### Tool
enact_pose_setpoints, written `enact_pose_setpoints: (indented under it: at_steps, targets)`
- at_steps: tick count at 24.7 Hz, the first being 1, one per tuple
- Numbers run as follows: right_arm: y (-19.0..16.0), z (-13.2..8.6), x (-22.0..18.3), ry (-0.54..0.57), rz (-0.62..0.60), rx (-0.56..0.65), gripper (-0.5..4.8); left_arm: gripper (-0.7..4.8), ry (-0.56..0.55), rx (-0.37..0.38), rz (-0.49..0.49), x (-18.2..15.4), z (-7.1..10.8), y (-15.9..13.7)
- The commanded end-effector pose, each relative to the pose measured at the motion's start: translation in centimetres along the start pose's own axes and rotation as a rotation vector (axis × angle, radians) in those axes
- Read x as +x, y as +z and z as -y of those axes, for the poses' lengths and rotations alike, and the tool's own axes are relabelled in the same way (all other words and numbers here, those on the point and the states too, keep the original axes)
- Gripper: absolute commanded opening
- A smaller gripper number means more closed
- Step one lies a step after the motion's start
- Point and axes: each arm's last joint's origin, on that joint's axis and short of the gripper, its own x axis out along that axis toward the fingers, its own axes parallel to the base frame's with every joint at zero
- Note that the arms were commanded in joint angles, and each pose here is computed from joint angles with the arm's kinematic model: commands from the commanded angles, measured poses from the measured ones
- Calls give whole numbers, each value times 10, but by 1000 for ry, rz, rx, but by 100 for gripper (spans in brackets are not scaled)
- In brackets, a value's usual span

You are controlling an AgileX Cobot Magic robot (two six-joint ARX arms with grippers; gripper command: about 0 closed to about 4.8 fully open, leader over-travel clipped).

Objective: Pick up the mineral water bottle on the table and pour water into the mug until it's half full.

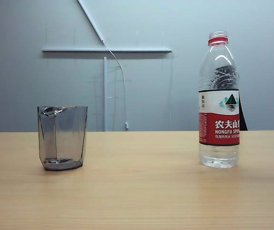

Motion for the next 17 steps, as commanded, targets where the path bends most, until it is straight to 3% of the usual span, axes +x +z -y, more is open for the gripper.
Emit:
enact_pose_setpoints:
  at_steps: [1,9,12,15,17]
  targets:
    - [0,0,0,1,15,-2,-8,-2,-4,-3,14,0,0,2]
    - [0,0,0,2,15,-1,-8,-2,-6,-3,14,0,0,2]
    - [1,0,0,3,21,71,-8,-2,-39,1,15,0,4,2]
    - [4,-1,0,25,46,258,-4,-2,-237,16,17,-3,23,2]
    - [7,-3,0,112,73,296,-4,-2,-389,29,16,-7,38,2]
